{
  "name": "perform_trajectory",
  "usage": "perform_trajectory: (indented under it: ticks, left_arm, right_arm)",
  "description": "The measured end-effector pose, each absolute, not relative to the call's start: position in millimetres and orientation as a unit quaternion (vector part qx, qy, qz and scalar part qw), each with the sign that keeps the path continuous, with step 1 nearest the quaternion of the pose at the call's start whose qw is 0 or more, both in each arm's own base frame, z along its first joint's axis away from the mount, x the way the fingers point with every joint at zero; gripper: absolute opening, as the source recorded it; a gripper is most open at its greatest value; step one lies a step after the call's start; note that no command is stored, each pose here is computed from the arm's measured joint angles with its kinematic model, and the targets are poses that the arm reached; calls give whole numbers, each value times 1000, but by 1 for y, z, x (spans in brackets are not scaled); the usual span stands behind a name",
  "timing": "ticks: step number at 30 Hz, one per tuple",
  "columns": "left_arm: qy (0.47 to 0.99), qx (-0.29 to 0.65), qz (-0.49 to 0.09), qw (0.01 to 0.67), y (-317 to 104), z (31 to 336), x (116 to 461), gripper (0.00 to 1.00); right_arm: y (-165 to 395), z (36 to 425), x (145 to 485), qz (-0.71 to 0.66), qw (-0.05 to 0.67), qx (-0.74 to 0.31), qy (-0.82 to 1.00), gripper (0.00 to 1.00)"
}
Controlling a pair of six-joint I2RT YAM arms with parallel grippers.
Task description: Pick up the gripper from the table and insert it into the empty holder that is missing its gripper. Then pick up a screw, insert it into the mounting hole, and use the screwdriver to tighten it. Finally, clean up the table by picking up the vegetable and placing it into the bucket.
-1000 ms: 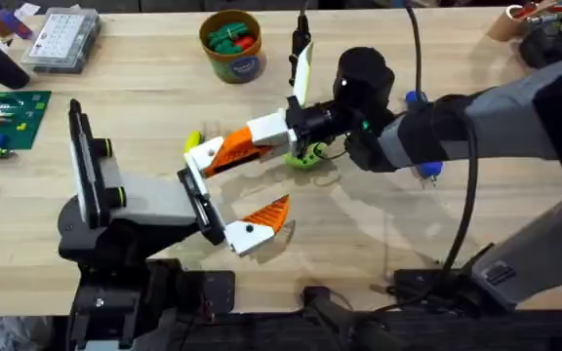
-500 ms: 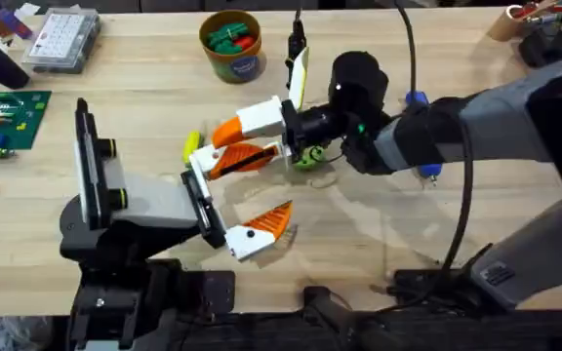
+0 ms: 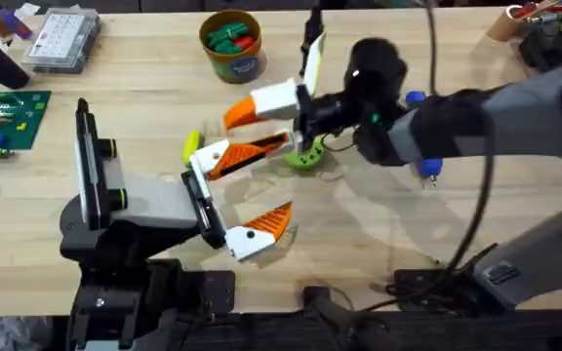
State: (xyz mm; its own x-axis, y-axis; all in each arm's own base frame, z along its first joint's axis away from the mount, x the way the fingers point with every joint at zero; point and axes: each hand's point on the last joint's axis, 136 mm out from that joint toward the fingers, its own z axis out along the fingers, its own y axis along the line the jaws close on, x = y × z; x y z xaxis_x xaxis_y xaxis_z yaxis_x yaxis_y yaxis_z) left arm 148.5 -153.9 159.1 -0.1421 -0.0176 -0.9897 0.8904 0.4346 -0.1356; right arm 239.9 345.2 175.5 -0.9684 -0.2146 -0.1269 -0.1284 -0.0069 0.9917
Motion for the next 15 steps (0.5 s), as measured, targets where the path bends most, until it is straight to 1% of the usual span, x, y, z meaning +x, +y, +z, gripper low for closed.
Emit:
perform_trajectory:
  ticks: [5,8,12,15]
  left_arm:
    - [637,343,-407,558,-154,159,149,986]
    - [637,343,-407,558,-154,159,149,986]
    - [637,343,-407,558,-154,159,149,986]
    - [637,343,-407,558,-154,159,148,986]
  right_arm:
    - [331,205,240,-708,9,143,-692,995]
    - [324,211,240,-707,11,142,-693,995]
    - [315,208,243,-703,10,133,-699,995]
    - [308,194,241,-698,17,115,-707,995]
